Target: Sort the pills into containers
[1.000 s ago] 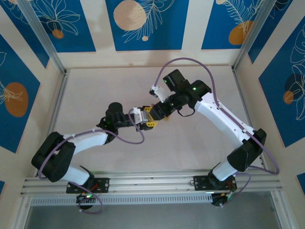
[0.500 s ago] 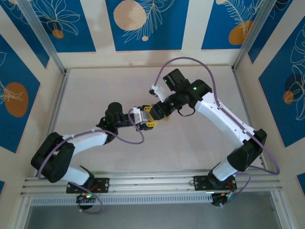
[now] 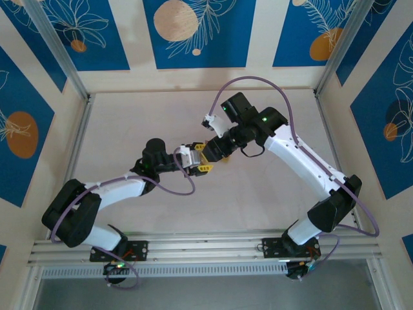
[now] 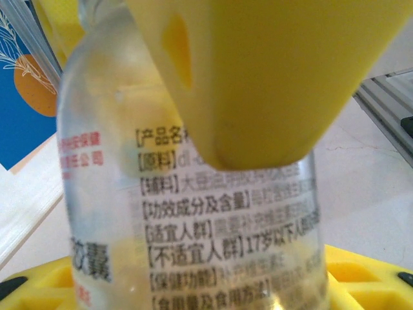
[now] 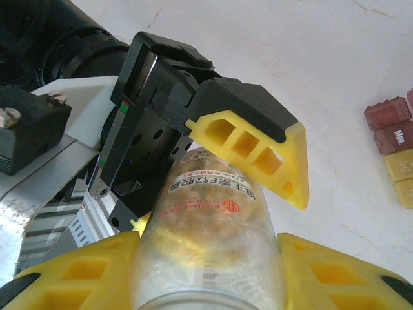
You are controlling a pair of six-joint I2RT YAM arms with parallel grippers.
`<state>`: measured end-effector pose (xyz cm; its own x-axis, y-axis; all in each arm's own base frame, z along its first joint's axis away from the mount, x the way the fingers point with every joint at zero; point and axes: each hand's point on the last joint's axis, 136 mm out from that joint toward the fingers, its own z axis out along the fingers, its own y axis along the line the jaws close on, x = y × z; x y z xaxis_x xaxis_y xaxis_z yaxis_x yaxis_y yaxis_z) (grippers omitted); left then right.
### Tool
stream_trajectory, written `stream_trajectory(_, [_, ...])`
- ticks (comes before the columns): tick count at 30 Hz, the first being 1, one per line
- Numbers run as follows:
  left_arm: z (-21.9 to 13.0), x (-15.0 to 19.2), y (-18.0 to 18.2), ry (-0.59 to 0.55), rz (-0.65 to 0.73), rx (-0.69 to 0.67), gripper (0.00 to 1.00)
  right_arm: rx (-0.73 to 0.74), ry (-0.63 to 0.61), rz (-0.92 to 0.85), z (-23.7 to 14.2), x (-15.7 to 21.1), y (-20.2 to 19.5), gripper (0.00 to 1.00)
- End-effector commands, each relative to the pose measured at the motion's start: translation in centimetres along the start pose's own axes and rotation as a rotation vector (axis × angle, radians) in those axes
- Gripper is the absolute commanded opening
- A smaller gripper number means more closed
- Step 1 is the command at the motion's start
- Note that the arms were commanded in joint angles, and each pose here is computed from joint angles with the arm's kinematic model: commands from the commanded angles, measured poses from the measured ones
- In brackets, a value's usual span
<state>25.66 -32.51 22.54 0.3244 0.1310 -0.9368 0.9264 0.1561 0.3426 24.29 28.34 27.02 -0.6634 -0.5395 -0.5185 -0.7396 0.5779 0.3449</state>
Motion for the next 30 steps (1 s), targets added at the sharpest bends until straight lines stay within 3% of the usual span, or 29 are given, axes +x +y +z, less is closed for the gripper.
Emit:
stream_trajectory(1, [-0.1, -1.4, 0.2, -0.042, 0.036, 0.013, 0.55, -0.009, -0.032, -0.007, -0.9, -0.8, 0.6, 0.44])
stream_trajectory(11, [-0.2, -1.7, 0.1, -0.056, 0.046, 0.014, 0.51, -0.004, -0.028, 0.000, -0.7, -0.6, 0.5, 0.44])
stream_trajectory(24, [-0.1, -1.1, 0.0, -0.062, 0.012, 0.010, 0.40, 0.047, -0.047, 0.013, -1.4, -1.1, -0.5, 0.54])
stream_trajectory(30, [0.0, -0.4, 1.5, -0.033, -0.037, -0.075, 0.24, 0.060, -0.092, 0.017, -2.6, -1.7, -0.3, 0.59])
